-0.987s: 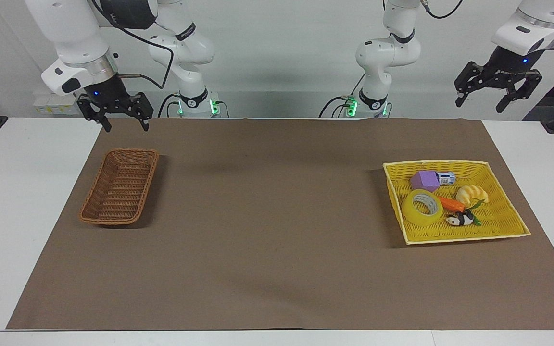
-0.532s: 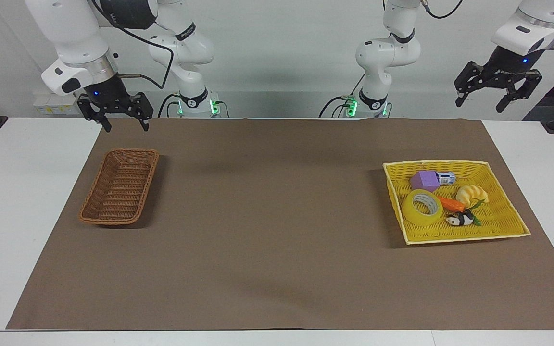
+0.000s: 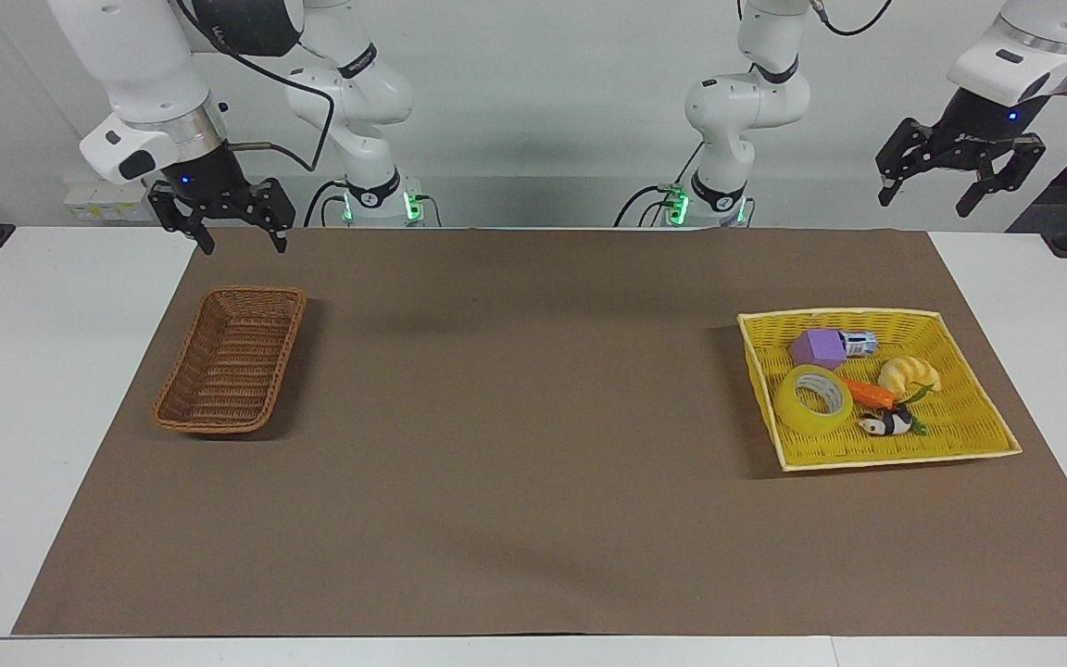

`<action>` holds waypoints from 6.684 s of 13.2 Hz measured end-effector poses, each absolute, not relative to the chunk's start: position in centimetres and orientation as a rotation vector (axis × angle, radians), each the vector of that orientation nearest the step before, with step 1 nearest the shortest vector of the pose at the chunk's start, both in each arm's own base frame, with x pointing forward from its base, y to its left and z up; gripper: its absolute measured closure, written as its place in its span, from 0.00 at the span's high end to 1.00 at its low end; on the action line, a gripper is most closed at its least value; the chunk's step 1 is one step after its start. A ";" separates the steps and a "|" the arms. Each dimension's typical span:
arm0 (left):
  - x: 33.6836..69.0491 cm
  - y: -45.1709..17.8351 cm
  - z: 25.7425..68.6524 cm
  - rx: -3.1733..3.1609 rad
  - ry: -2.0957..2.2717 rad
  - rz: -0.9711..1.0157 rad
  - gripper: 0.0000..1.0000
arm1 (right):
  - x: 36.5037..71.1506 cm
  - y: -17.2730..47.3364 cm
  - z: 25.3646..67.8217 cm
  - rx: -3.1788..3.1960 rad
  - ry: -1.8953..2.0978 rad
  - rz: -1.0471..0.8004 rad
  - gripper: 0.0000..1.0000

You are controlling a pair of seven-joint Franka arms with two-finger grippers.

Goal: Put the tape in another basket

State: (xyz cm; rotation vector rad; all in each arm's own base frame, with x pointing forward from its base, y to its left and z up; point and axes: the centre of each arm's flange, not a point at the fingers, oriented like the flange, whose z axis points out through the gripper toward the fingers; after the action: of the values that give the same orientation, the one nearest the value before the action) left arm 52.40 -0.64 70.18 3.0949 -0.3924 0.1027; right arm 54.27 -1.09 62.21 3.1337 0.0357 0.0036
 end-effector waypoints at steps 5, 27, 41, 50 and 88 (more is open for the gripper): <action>52.4 -0.6 70.2 3.095 -0.390 0.103 1.00 | 54.3 -1.1 62.2 3.134 0.036 0.004 1.00; 55.0 1.2 60.9 3.103 -0.336 0.127 1.00 | 54.3 -1.1 62.2 3.134 0.036 0.004 1.00; 58.7 4.0 37.6 3.110 -0.269 0.190 1.00 | 54.3 -0.9 62.2 3.133 0.041 0.004 1.00; 57.9 3.8 33.2 3.104 -0.268 0.113 0.96 | 54.3 -0.9 62.2 3.134 0.040 0.004 1.00; 54.3 -26.0 48.4 2.737 0.053 0.291 0.22 | 54.4 1.4 59.7 3.199 0.114 -0.030 1.00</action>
State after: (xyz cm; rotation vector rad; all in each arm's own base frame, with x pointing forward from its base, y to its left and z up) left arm 54.26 -26.01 48.39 2.7372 0.0526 0.2907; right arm 54.43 1.40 59.74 3.1995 0.1141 -0.0299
